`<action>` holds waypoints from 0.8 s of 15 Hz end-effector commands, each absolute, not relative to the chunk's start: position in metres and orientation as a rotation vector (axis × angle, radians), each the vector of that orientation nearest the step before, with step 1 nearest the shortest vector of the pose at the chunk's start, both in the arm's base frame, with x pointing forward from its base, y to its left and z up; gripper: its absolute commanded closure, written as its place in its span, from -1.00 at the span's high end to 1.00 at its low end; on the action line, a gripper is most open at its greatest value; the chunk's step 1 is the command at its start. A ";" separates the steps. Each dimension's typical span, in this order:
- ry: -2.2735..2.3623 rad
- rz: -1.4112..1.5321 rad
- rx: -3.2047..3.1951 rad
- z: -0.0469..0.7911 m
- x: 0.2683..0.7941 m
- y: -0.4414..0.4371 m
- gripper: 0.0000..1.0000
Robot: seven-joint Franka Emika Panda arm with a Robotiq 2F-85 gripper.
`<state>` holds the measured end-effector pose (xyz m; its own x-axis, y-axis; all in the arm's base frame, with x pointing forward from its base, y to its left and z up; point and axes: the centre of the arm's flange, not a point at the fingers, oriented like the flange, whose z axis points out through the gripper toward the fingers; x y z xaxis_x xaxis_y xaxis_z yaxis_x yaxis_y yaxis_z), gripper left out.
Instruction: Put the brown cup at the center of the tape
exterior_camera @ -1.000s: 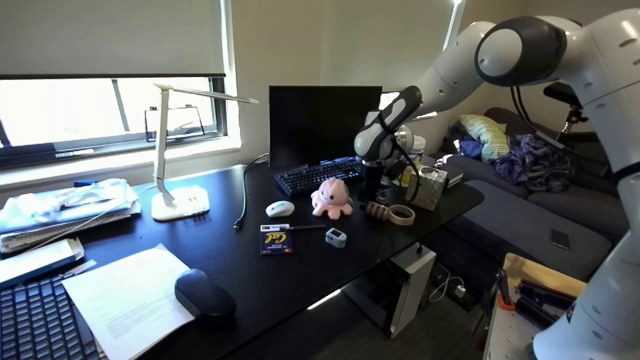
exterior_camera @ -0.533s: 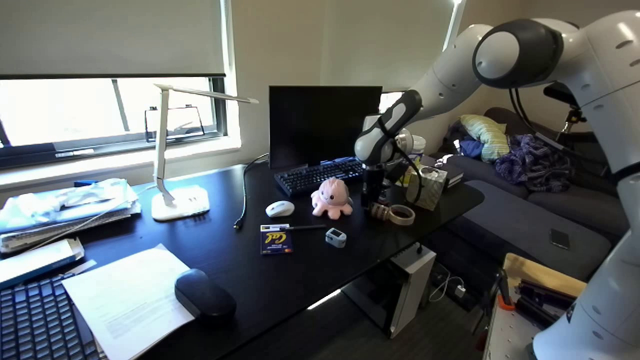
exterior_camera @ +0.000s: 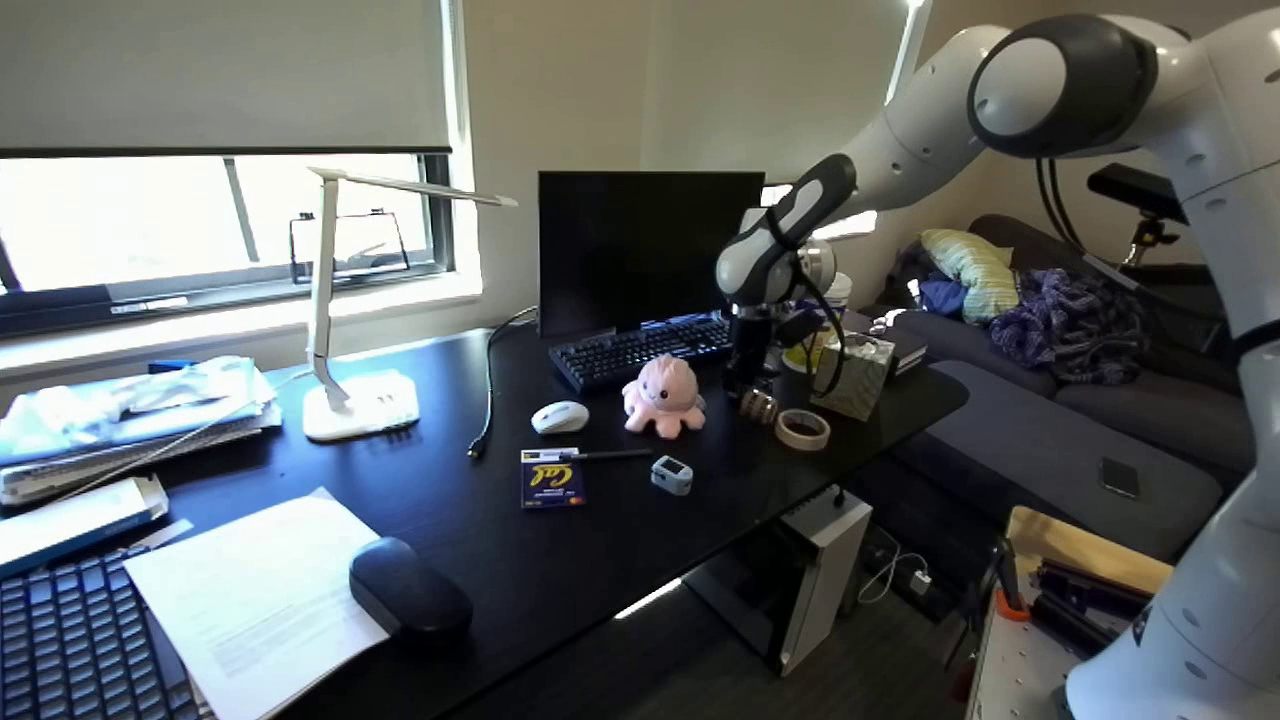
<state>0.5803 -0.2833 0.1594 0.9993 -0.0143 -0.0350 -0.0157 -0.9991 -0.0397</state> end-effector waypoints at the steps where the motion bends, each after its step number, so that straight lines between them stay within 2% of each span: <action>1: 0.169 -0.144 -2.999 0.226 0.536 -0.292 -0.66; 3: 0.137 -0.226 -2.900 0.246 0.518 -0.290 -0.66; 4: 0.165 -0.150 -2.983 0.221 0.554 -0.300 -0.16; 8: 0.161 -0.201 -2.939 0.242 0.534 -0.295 -0.16; 9: 0.158 -0.198 -2.937 0.241 0.534 -0.293 -0.66; 12: 0.214 -0.298 -2.973 0.214 0.507 -0.294 -0.66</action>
